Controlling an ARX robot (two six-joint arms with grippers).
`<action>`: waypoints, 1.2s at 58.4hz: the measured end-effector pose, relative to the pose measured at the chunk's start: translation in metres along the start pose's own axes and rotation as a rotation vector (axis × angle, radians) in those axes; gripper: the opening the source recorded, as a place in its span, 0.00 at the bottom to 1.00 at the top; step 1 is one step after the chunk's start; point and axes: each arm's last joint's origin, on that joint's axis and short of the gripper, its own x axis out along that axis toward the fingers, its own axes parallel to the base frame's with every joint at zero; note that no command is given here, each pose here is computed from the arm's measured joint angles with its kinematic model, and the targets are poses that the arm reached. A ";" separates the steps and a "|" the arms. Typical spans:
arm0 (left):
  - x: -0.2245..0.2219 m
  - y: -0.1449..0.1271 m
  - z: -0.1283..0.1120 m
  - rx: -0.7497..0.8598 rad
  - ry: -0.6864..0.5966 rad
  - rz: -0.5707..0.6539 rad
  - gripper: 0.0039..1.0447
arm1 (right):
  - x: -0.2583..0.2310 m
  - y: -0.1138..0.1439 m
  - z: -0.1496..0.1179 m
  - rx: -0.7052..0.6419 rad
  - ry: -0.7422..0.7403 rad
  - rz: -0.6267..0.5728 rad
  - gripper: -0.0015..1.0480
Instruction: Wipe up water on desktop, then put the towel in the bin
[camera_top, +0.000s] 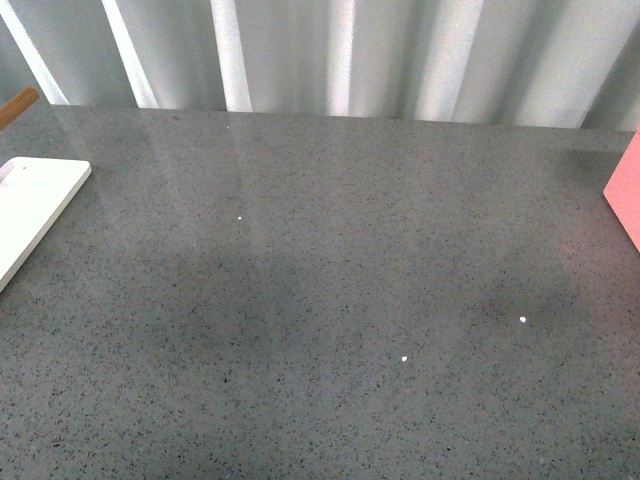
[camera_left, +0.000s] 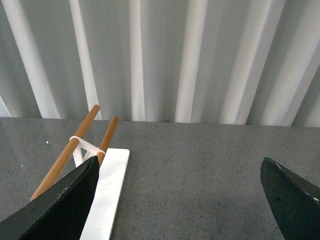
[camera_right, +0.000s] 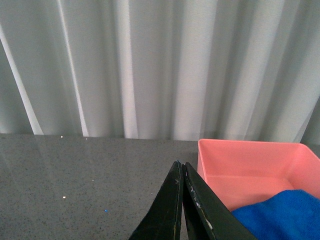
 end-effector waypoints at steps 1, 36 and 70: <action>0.000 0.000 0.000 0.000 0.000 0.000 0.94 | -0.001 0.000 0.000 0.000 0.000 0.000 0.03; 0.000 0.000 0.000 0.000 0.000 0.000 0.94 | -0.021 0.000 -0.003 0.007 0.003 -0.004 0.03; 0.000 0.000 0.000 0.000 0.000 0.000 0.94 | -0.021 0.000 -0.003 0.008 0.006 -0.004 0.79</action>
